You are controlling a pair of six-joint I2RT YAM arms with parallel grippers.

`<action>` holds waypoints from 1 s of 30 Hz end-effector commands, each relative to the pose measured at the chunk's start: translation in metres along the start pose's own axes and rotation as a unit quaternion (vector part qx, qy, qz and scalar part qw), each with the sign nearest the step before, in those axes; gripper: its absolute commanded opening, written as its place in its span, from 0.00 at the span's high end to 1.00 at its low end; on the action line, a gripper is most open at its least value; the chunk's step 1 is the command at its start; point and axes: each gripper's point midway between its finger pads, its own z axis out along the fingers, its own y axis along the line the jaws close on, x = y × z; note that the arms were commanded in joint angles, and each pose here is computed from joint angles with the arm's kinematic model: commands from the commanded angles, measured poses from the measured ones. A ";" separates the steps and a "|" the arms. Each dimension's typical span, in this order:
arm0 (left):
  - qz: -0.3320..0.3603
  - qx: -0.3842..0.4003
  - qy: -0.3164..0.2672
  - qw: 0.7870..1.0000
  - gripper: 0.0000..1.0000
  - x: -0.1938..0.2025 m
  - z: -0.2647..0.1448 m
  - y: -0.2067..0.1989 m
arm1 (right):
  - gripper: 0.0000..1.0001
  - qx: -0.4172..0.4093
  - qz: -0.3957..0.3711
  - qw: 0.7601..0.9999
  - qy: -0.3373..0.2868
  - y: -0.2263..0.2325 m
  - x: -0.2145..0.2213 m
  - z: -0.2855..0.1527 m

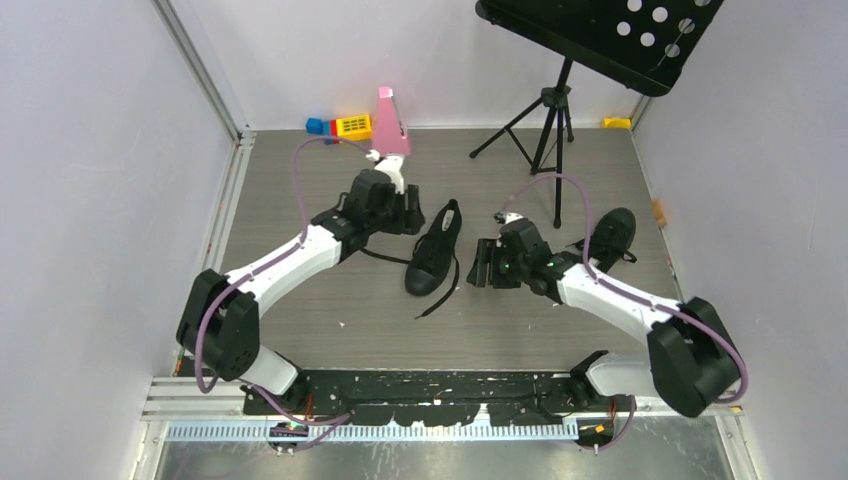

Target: Tie the shoes

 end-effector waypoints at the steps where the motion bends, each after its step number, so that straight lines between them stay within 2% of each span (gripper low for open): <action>1: -0.039 -0.056 0.049 0.996 0.43 0.037 -0.003 0.061 | 0.41 -0.010 -0.021 0.998 -0.061 0.020 -0.033 0.020; 3: -0.057 -0.061 0.055 0.995 0.45 0.046 -0.001 0.073 | 0.46 -0.006 -0.024 0.998 -0.062 0.020 -0.034 0.029; 8: -0.033 -0.095 0.100 0.990 0.46 0.070 0.005 0.092 | 0.47 0.021 -0.041 0.997 -0.066 0.020 -0.037 0.046; 18: -0.024 -0.034 0.124 0.991 0.48 0.091 0.019 0.079 | 0.50 0.046 -0.066 0.995 -0.053 0.022 -0.035 0.079; 22: -0.029 -0.004 0.140 0.990 0.52 0.102 0.024 0.070 | 0.62 0.057 -0.063 0.996 -0.040 0.019 -0.030 0.093; 24: -0.031 0.011 0.147 0.989 0.55 0.107 0.023 0.063 | 0.74 0.051 -0.054 0.996 -0.052 0.023 -0.034 0.094; 26: -0.025 0.025 0.155 0.987 0.58 0.114 0.020 0.055 | 0.91 0.044 -0.046 0.996 -0.070 0.026 -0.042 0.087; 27: -0.018 0.031 0.158 0.987 0.59 0.118 0.018 0.050 | 0.97 0.044 -0.045 0.995 -0.078 0.027 -0.046 0.083; 30: 0.003 0.046 0.166 0.985 0.63 0.129 0.014 0.036 | 1.00 0.063 -0.049 0.993 -0.091 0.024 -0.057 0.067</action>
